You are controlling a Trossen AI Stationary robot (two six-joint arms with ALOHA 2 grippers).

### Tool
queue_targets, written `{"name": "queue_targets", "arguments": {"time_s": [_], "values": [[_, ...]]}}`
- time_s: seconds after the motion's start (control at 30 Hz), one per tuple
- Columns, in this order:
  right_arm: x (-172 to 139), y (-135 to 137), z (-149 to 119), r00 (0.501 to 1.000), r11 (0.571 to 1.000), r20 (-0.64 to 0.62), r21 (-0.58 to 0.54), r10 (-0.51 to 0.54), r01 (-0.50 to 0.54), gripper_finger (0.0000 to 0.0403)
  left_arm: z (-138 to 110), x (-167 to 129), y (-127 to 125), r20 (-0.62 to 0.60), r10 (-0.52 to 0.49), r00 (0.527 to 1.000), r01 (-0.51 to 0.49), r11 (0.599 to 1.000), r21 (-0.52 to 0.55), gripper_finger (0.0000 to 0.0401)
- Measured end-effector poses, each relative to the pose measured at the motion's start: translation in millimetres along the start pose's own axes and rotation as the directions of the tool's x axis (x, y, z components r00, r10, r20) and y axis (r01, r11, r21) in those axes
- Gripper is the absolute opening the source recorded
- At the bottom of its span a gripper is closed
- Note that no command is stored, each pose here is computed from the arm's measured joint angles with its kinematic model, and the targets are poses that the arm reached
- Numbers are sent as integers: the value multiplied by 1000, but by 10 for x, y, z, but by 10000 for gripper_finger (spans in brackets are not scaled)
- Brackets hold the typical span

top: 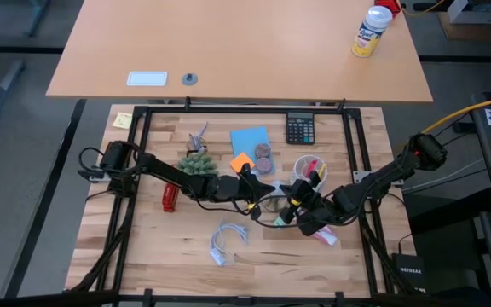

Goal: Screw lightbulb
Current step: Insert the white lightbulb into the lamp socket

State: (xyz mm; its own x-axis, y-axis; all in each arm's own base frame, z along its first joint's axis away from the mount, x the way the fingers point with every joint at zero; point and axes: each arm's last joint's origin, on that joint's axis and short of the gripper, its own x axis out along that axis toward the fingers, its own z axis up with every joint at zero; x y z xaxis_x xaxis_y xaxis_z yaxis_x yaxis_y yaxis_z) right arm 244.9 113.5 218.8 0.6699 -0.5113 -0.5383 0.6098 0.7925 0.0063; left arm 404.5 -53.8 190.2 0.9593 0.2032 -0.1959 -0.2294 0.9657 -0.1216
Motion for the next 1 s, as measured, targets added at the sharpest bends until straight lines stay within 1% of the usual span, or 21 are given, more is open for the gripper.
{"name": "queue_targets", "arguments": {"time_s": [0.27, 0.53, 0.83, 1.0], "values": [[-16, -13, 15, 1000, 1000, 4, 4, 2, -3, 17, -7, 0, 10, -12, 4, 1000, -4, 1000, 2, 3], [-123, -97, 115, 999, 999, 18, 14, 30, -31, 17, -18, 1, 18, -23, 8, 1000, -8, 1000, 6, 3], [-124, -101, 118, 999, 1000, 30, 12, 19, -19, 17, -15, 1, 17, -20, 7, 1000, -7, 1000, 4, 3], [-128, -138, 101, 1000, 1000, 22, -27, -12, 12, 17, -6, 1, 13, -11, 5, 1000, -5, 1000, 1, 4]]}}
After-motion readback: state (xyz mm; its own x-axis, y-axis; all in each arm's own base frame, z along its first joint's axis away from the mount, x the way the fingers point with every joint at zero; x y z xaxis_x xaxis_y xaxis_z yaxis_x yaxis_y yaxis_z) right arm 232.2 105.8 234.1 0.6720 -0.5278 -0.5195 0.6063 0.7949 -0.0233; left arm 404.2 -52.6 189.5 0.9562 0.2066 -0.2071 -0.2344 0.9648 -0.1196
